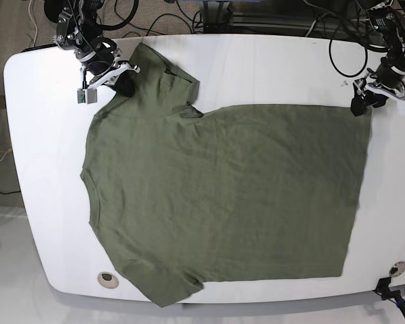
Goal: Fold the T-shirt properly
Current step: 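Move the left gripper to the shirt's hem corner and grasp it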
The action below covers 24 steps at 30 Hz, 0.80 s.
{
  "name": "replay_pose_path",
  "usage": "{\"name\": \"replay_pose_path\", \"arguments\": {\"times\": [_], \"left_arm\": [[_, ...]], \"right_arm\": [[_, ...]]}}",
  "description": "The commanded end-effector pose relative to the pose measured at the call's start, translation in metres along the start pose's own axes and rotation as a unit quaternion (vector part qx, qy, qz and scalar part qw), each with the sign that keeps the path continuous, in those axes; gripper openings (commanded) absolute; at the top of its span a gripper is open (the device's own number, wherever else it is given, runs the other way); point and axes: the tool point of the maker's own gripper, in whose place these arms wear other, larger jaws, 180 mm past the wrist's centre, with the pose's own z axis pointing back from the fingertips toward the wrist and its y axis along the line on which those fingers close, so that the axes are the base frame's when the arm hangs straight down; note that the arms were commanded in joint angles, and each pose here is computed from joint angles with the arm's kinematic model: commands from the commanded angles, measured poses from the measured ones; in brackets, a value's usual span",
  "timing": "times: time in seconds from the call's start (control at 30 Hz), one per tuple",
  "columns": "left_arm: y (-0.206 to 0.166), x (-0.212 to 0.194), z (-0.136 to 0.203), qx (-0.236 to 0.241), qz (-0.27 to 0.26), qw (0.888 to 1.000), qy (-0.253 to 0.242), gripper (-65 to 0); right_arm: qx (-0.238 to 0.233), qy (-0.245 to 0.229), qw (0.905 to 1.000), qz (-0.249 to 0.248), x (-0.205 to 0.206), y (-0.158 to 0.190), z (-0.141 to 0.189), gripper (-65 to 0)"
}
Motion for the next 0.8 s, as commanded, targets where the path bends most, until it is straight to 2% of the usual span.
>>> {"name": "replay_pose_path", "arguments": {"times": [0.0,0.17,0.33,0.5,0.63,0.77], "left_arm": [[0.004,0.007,0.002,0.001,-0.005,1.000,-0.006,-18.1],[0.008,0.000,-0.008,-0.001,0.020,1.000,0.002,-18.1],[0.005,0.002,-0.012,-0.006,0.023,1.000,0.002,-18.1],[-0.014,-0.003,-0.024,-0.030,0.011,0.999,0.021,-18.1],[-0.022,-0.009,-0.029,-0.037,0.022,0.999,0.020,-18.1],[-0.028,0.002,-0.034,-0.045,0.020,0.999,0.009,-18.1]], "right_arm": [[-0.011,0.016,0.9998,0.006,-0.005,-0.005,0.003,-63.7],[-0.011,0.016,0.9998,0.006,-0.005,-0.005,0.003,-63.7],[-0.011,0.016,0.9998,0.006,-0.005,-0.005,0.003,-63.7],[-0.010,0.016,0.9998,0.006,-0.005,-0.005,0.003,-63.7],[-0.010,0.016,0.9998,0.006,-0.005,-0.005,0.003,-63.7],[-0.010,0.016,0.9998,0.006,-0.005,-0.005,0.003,-63.7]]}}
